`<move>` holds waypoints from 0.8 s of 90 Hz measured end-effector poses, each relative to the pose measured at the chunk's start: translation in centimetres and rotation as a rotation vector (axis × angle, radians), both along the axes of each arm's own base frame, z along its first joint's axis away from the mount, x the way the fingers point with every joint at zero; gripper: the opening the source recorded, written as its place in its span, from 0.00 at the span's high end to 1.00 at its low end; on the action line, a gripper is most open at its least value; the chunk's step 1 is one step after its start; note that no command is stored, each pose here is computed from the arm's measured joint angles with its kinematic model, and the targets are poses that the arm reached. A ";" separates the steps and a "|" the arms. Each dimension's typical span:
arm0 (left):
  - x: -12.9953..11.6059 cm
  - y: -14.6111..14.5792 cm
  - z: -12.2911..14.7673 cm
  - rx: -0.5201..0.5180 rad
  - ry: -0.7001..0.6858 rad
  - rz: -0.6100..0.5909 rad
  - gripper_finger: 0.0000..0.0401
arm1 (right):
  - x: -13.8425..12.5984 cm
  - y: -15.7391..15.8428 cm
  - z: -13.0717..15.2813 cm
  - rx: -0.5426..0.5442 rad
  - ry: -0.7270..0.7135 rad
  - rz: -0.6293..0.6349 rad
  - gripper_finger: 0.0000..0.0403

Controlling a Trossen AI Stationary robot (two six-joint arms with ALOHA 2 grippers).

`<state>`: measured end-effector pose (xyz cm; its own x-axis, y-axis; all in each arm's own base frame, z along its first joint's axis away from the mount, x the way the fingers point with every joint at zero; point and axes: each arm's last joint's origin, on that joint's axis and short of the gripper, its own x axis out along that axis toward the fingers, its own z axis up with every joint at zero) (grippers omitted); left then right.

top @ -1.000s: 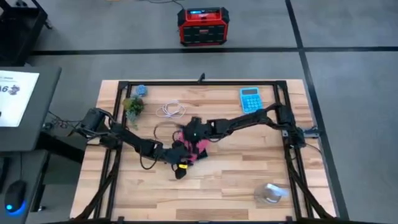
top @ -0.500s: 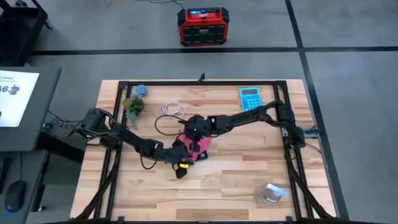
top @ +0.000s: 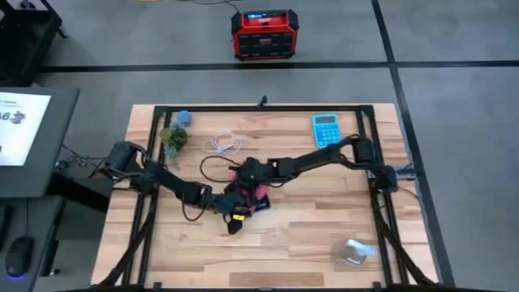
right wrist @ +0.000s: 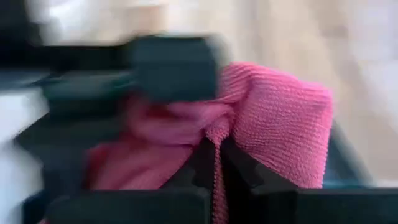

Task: Apply microfiber cloth
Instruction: Wipe the front of the cellphone with the pink microfiber cloth

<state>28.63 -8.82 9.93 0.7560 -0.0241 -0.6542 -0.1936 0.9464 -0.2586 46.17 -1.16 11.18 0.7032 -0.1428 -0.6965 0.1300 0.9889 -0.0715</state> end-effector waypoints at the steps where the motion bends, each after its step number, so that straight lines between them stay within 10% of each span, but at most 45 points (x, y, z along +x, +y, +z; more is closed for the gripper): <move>1: 0.0 0.0 0.0 0.002 0.001 0.002 0.58 | 0.0 0.0 0.0 -0.006 -0.004 -0.015 1.00; 12: 0.0 0.1 0.0 0.005 0.000 0.004 0.58 | -0.1 0.1 0.0 -0.037 0.003 -0.059 1.00; 34: 0.0 -0.2 0.0 -0.023 0.002 -0.028 0.58 | -0.1 1.0 -0.5 0.113 0.022 0.241 1.00; 50: -0.1 -0.1 0.0 -0.009 0.007 -0.021 0.58 | 0.0 0.6 -0.9 -0.022 0.015 -0.050 1.00; 72: -0.9 -0.3 1.4 0.011 0.024 -0.042 0.58 | -0.8 1.1 2.1 -0.107 0.011 -0.106 1.00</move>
<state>27.75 -9.11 11.37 0.7382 -0.0482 -0.6729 -0.1601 0.9564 -0.2442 45.32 -0.06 13.26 0.6724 -0.2899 -0.6810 0.2320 0.9563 -0.1781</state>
